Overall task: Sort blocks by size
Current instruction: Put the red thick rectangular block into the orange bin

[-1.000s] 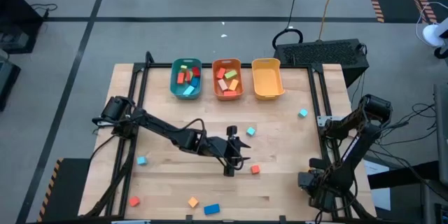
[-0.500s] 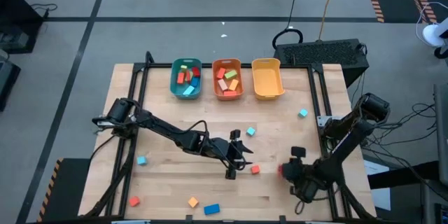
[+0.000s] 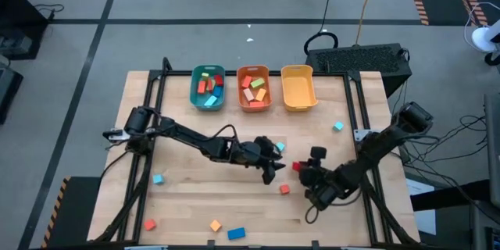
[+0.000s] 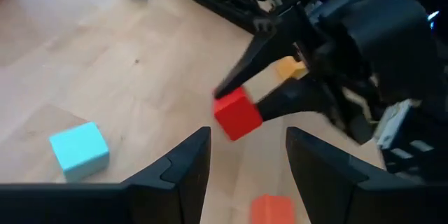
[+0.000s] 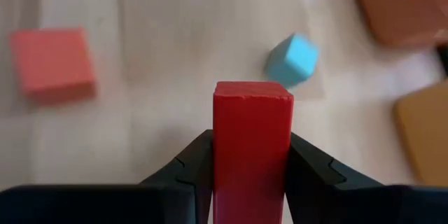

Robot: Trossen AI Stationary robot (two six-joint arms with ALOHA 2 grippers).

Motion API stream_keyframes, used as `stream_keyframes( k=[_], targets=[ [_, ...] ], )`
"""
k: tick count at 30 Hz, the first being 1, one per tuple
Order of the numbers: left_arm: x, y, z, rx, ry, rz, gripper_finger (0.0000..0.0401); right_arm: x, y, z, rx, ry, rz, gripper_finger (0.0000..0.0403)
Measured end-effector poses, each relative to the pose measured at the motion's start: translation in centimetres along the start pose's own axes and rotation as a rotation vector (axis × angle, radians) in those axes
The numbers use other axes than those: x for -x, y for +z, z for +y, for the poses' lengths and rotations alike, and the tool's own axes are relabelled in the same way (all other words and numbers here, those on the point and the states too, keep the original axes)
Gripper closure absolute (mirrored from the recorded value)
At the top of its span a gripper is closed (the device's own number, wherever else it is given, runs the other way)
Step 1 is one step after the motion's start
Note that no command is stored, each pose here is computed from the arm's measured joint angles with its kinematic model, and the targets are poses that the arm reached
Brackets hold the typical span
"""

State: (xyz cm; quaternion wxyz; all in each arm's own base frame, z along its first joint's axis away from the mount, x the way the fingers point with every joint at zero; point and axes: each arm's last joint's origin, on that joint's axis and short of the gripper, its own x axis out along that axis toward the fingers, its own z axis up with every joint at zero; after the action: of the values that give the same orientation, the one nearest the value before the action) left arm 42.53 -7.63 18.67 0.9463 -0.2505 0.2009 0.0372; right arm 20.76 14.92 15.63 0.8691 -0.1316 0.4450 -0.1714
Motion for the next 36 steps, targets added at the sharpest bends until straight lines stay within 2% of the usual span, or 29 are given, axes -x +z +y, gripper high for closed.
stream_keyframes(
  k=[7,16,20,31,36],
  targets=[
    [-0.2,0.9,1.5,0.079,0.005,0.006,0.0206,-1.8,2.3,-1.4,0.072,-0.085,-0.086,0.0284],
    [-0.3,1.1,3.3,0.09,0.08,0.054,0.0116,-3.1,3.4,-2.8,0.063,-0.134,-0.092,0.0284],
    [-0.3,1.4,3.9,0.095,0.095,0.052,0.0092,-3.3,3.9,-3.0,0.074,-0.156,-0.119,0.0284],
    [-0.4,1.9,4.7,0.105,0.098,0.048,0.0088,-4.0,5.1,-3.7,0.096,-0.169,-0.168,0.0284],
    [-0.4,2.2,5.1,0.111,0.106,0.042,0.0116,-4.1,5.1,-3.8,0.095,-0.172,-0.163,0.0284]
  ],
)
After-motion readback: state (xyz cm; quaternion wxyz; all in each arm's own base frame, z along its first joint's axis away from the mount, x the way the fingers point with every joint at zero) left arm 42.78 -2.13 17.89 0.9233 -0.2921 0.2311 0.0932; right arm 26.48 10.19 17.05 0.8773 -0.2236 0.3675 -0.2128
